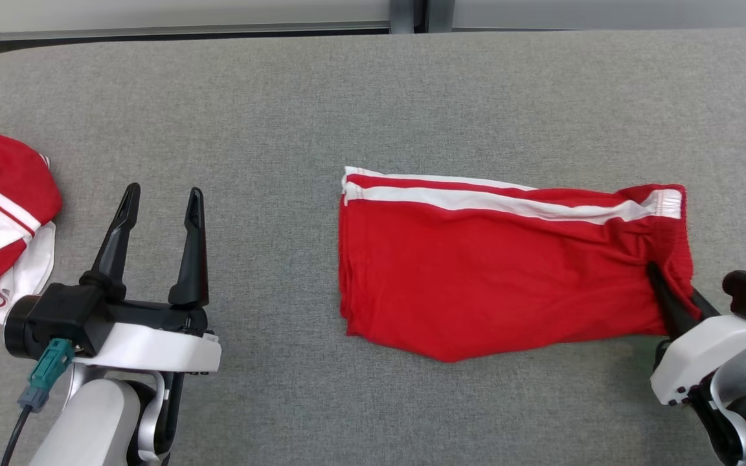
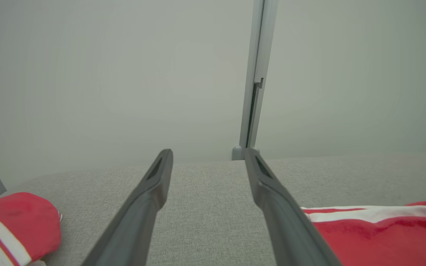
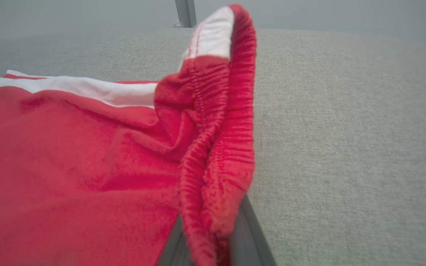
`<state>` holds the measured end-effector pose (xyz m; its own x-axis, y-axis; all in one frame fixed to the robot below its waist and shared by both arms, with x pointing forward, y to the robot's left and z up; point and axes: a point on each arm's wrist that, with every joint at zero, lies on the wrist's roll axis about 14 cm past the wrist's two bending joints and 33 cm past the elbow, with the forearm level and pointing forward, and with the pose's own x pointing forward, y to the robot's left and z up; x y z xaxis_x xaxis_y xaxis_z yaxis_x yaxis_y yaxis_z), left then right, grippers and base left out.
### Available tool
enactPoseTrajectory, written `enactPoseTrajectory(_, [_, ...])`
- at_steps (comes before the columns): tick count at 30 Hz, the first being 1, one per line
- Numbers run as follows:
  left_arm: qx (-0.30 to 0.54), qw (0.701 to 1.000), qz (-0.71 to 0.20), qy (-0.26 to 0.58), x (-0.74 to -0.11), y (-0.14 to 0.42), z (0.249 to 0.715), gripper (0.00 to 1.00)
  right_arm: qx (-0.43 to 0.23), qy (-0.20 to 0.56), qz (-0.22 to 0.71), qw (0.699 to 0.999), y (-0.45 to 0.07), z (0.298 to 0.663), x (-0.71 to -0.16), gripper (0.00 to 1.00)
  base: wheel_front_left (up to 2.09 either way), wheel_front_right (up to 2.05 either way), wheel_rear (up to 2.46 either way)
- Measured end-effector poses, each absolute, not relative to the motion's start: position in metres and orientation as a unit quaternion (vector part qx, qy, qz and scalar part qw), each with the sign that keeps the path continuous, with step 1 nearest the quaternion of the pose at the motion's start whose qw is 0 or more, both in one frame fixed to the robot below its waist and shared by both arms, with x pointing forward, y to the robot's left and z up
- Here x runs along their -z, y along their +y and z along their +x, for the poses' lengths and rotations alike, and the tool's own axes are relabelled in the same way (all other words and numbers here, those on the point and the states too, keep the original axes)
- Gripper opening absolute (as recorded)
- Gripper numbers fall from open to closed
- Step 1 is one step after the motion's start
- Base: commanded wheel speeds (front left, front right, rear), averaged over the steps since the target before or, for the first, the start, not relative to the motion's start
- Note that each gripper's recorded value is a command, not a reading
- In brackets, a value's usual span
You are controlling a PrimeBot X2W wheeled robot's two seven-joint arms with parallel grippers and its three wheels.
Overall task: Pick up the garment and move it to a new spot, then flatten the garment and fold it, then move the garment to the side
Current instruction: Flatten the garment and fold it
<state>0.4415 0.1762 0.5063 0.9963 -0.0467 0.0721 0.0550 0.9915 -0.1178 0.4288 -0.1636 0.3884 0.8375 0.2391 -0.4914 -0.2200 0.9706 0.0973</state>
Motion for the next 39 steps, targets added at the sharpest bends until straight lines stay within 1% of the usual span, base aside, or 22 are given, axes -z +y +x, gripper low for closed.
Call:
enactPoseTrajectory(2, [0.027, 0.997, -0.06, -0.035, -0.507, 0.175, 0.441, 1.0, -0.11, 0.257, 0.016, 0.96, -0.173, 0.425, -0.393, 0.0, 0.0, 0.0, 0.0])
enactPoseTrajectory(5, [0.028, 0.997, -0.06, -0.035, -0.507, 0.173, 0.441, 1.0, -0.113, 0.241, 0.023, 0.964, -0.17, 0.426, -0.407, 0.0, 0.0, 0.0, 0.0])
enactPoseTrajectory(8, [0.029, 0.997, -0.06, -0.036, -0.508, 0.173, 0.44, 1.0, -0.124, 0.231, 0.07, 0.962, -0.153, 0.429, -0.419, 0.0, 0.0, 0.0, 0.0])
enactPoseTrajectory(10, [0.024, 0.997, -0.06, -0.034, -0.507, 0.175, 0.439, 1.0, -0.147, 0.231, 0.092, 0.957, -0.135, 0.43, -0.428, 0.0, 0.0, 0.0, 0.0])
enactPoseTrajectory(12, [0.018, 0.998, -0.058, -0.031, -0.506, 0.178, 0.438, 1.0, -0.175, 0.229, 0.126, 0.949, -0.112, 0.434, -0.44, 0.0, 0.0, 0.0, 0.0])
enactPoseTrajectory(15, [0.012, 0.998, -0.058, -0.028, -0.504, 0.182, 0.436, 1.0, -0.227, 0.245, 0.181, 0.925, -0.069, 0.434, -0.449, 0.0, 0.0, 0.0, 0.0])
enactPoseTrajectory(19, [0.006, 0.998, -0.06, -0.027, -0.504, 0.185, 0.433, 1.0, -0.282, 0.279, 0.2, 0.896, -0.021, 0.431, -0.444, 0.0, 0.0, 0.0, 0.0])
enactPoseTrajectory(24, [-0.008, 0.998, -0.065, -0.021, -0.501, 0.191, 0.427, 1.0, -0.319, 0.306, 0.216, 0.871, 0.021, 0.426, -0.428, 0.0, 0.0, 0.0, 0.0])
enactPoseTrajectory(29, [-0.017, 0.998, -0.064, -0.016, -0.497, 0.196, 0.425, 1.0, -0.336, 0.305, 0.221, 0.863, 0.042, 0.428, -0.421, 0.0, 0.0, 0.0, 0.0])
enactPoseTrajectory(30, [-0.019, 0.998, -0.064, -0.015, -0.496, 0.197, 0.425, 1.0, -0.337, 0.301, 0.22, 0.865, 0.045, 0.429, -0.421, 0.08, 0.0, 0.0, 0.0])
enactPoseTrajectory(31, [-0.019, 0.998, -0.064, -0.015, -0.496, 0.197, 0.425, 1.0, -0.337, 0.301, 0.22, 0.865, 0.045, 0.429, -0.421, 0.44, 0.0, 0.0, 0.0])
enactPoseTrajectory(32, [-0.02, 0.998, -0.064, -0.014, -0.496, 0.197, 0.424, 1.0, -0.341, 0.297, 0.214, 0.866, 0.048, 0.43, -0.42, 0.89, 0.0, 0.0, 0.0])
enactPoseTrajectory(33, [-0.02, 0.998, -0.065, -0.014, -0.496, 0.197, 0.424, 1.0, -0.347, 0.293, 0.208, 0.866, 0.051, 0.429, -0.42, 1.0, 0.0, 0.0, 0.0])
enactPoseTrajectory(36, [-0.019, 0.998, -0.065, -0.015, -0.496, 0.197, 0.425, 1.0, -0.37, 0.252, 0.201, 0.871, 0.066, 0.428, -0.435, 1.0, 0.0, 0.0, 0.0])
enactPoseTrajectory(37, [-0.018, 0.998, -0.064, -0.015, -0.495, 0.196, 0.425, 1.0, -0.384, 0.23, 0.185, 0.875, 0.072, 0.428, -0.442, 1.0, 0.0, 0.0, 0.0])
enactPoseTrajectory(39, [-0.016, 0.998, -0.065, -0.017, -0.496, 0.195, 0.427, 1.0, -0.392, 0.186, 0.185, 0.882, 0.074, 0.43, -0.457, 1.0, 0.0, 0.0, 0.0])
